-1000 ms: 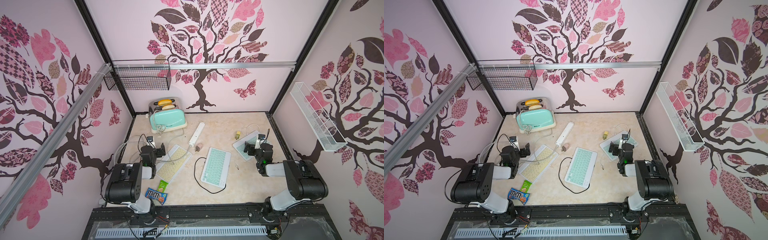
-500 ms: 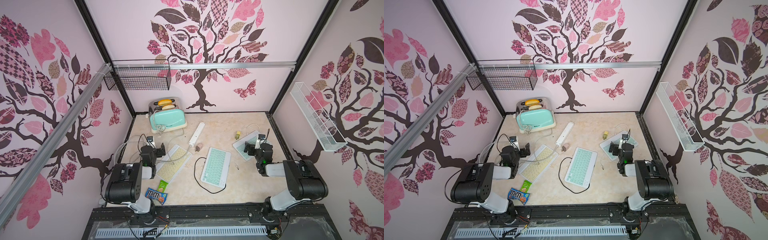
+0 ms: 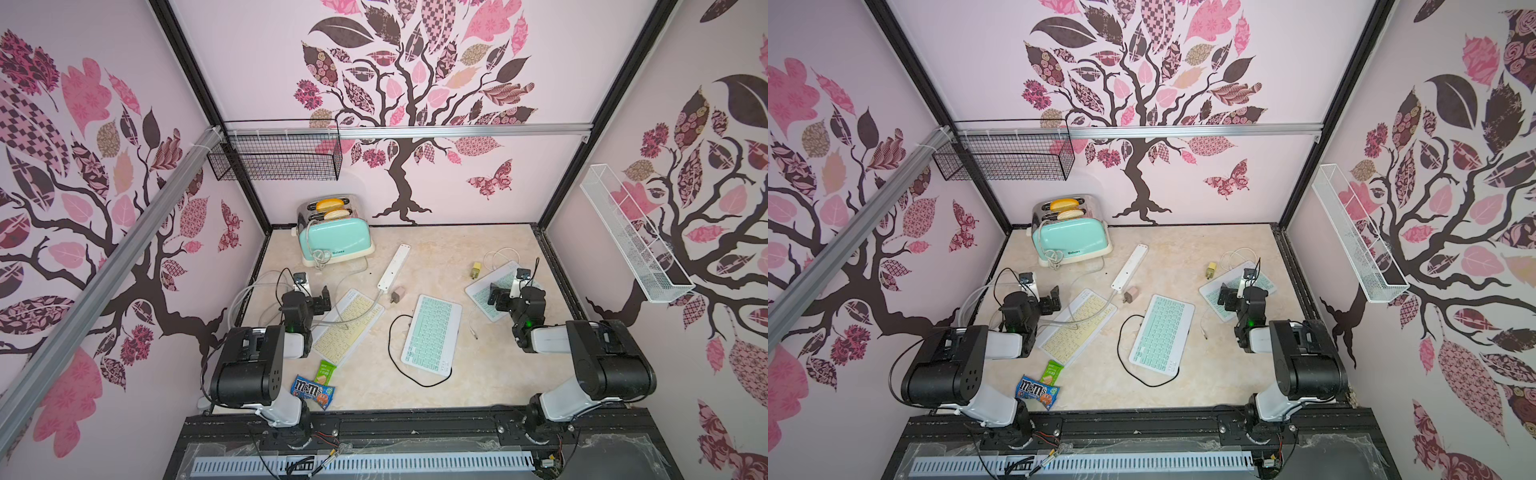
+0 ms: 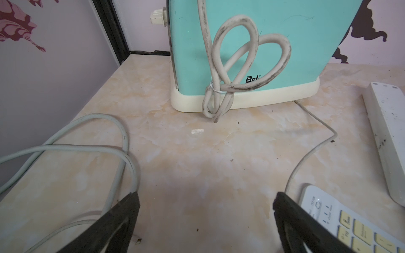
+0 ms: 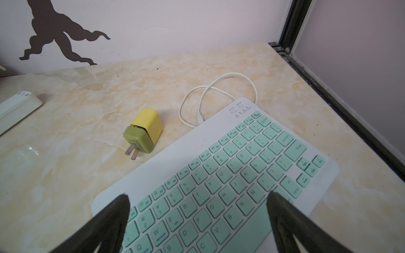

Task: Unplug the wireless keyboard
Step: Reset both arms

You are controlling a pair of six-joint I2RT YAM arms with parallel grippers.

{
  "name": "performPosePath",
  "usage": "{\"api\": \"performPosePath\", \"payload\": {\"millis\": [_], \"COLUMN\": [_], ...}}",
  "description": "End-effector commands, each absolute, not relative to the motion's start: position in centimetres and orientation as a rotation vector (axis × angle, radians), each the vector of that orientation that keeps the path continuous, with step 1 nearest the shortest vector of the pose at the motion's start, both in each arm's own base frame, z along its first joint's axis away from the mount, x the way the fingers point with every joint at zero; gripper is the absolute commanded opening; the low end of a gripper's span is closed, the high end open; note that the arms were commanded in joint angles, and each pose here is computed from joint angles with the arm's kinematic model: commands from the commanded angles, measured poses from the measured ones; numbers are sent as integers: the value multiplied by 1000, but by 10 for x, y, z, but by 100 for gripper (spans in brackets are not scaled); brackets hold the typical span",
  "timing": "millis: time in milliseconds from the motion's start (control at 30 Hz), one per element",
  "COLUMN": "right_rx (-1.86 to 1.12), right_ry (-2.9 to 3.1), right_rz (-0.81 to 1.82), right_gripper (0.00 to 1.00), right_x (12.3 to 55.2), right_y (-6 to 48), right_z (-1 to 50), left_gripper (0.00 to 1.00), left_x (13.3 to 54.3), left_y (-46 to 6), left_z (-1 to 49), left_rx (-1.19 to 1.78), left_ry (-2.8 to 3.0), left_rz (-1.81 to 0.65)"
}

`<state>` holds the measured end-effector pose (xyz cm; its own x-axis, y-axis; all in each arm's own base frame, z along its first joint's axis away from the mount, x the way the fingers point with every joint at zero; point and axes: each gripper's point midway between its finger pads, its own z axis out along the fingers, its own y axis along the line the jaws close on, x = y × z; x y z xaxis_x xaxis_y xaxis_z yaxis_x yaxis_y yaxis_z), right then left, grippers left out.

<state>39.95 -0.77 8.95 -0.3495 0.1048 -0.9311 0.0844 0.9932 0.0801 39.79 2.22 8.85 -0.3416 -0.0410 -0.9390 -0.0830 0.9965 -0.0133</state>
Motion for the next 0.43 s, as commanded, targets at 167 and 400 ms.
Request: {"api": "performPosePath", "payload": {"millis": [167, 400], "right_rx": [130, 123], "right_ry": [1896, 1889], "right_rz": [16, 15], "right_gripper": [100, 100], "right_x": [409, 407], "right_y": [-6, -5], "right_z": [104, 105], "left_gripper": [98, 98], "left_x": [403, 397], "left_y": [21, -1], "left_z": [99, 102], "left_rx": [-90, 45], "left_ry": [1890, 1861], "left_rz": [30, -61]}}
